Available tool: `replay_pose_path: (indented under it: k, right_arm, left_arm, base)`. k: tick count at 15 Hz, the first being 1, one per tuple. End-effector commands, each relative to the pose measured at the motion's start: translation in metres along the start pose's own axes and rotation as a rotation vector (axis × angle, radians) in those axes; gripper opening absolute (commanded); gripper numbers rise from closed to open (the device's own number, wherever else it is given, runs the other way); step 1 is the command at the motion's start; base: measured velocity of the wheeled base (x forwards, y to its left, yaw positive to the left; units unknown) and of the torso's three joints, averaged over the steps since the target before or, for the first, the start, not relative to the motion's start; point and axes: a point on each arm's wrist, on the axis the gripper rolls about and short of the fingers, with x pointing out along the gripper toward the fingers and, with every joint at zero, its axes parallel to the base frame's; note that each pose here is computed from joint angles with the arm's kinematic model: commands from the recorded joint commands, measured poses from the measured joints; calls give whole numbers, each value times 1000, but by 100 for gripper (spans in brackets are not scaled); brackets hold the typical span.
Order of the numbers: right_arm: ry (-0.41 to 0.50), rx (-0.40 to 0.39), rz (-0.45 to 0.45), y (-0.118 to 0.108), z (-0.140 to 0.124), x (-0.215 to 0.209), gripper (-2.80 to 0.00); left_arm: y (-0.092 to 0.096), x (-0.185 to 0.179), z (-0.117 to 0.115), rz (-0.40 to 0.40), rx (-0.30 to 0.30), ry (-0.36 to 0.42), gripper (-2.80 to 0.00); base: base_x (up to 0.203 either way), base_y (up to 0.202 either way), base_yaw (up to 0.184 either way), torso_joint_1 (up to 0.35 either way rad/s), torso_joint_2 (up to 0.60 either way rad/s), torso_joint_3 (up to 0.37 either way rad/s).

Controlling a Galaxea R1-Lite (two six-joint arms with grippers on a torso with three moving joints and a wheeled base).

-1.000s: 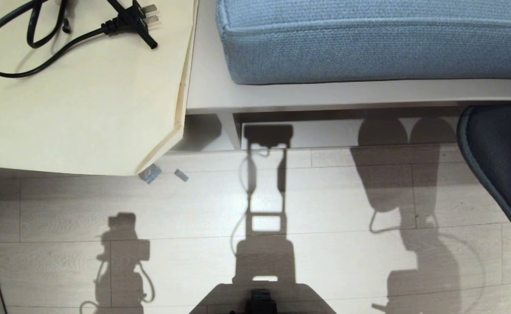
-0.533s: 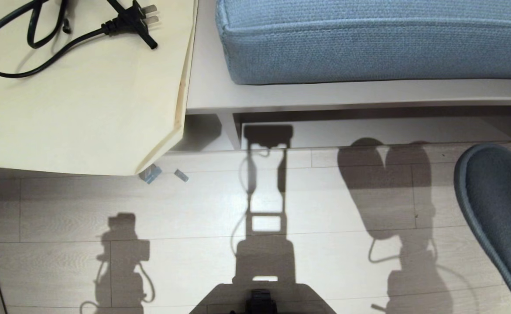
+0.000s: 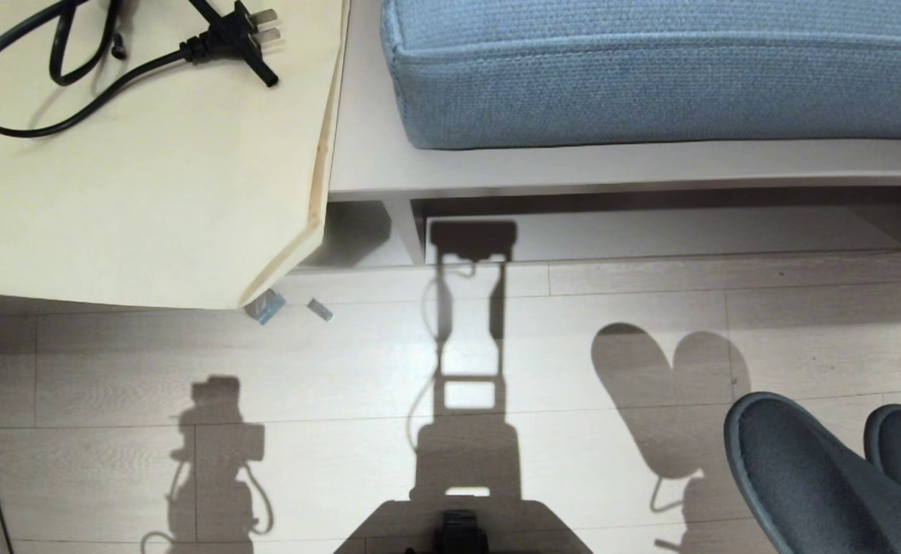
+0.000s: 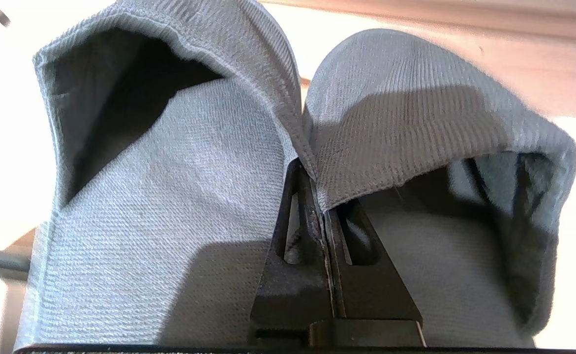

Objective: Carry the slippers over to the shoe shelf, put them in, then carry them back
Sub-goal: Place the slippers on the floor

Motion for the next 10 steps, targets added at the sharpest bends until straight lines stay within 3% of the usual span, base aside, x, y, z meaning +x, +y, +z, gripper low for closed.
replay_pose_path:
  k: [1,4,6,10]
  right_arm:
    - [-8,-24,-19,0,-2,-2,-280]
    - [9,-22,-42,-1,-4,-2,-280]
    - [128,-29,-61,0,-15,-3,-280]
    - [102,-45,-64,-1,-13,-3,-280]
  left_arm:
    - [0,1,-2,0,0,8,-280]
    - [0,1,-2,-1,11,8,-280]
    - [0,1,-2,-1,12,8,-280]
    - [0,1,-2,-1,2,7,-280]
  base:
    - [0,0,0,0,0,0]
    - [0,0,0,0,0,0]
    - [0,0,0,0,0,0]
    - [0,0,0,0,0,9]
